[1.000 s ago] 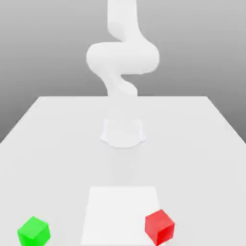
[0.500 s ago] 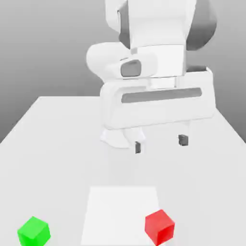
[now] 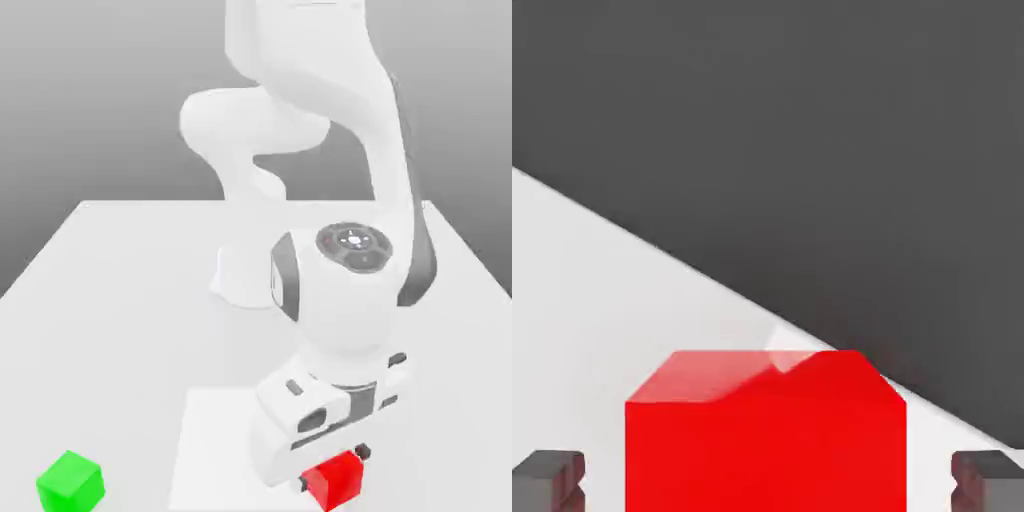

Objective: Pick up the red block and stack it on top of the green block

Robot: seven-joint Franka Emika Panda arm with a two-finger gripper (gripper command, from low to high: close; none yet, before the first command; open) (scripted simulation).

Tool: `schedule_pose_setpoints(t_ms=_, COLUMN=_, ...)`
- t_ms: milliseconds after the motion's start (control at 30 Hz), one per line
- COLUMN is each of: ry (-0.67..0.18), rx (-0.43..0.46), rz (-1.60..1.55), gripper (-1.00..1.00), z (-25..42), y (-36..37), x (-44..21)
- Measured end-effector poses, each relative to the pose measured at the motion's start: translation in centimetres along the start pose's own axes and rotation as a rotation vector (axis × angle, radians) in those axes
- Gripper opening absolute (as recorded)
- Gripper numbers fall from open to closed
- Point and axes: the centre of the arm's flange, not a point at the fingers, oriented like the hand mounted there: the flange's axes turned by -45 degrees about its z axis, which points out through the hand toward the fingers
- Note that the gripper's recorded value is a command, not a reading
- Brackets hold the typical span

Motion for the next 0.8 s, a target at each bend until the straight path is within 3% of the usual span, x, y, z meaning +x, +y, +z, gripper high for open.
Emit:
schedule_pose_setpoints(t_ms=133, ry=-0.001, rx=0.000, rz=0.000, gripper=-1.00, z=0.1, y=0.0, x=0.0)
schedule_pose_setpoints(t_ms=300, ry=-0.001, rx=0.000, rz=0.016, gripper=-1.00, z=-5.3, y=0.5, x=-0.1)
schedule_pose_setpoints(t_ms=633, ry=-0.001, rx=0.002, rz=0.764, gripper=-1.00, z=-8.7, y=22.4, x=-10.6)
schedule_pose_setpoints(t_ms=767, ry=0.000, rx=0.002, rz=0.915, gripper=-1.00, z=-4.4, y=26.4, x=-13.8)
schedule_pose_setpoints(t_ms=800, ry=0.000, rx=0.001, rz=0.920, gripper=1.00, z=-3.5, y=26.5, x=-14.0)
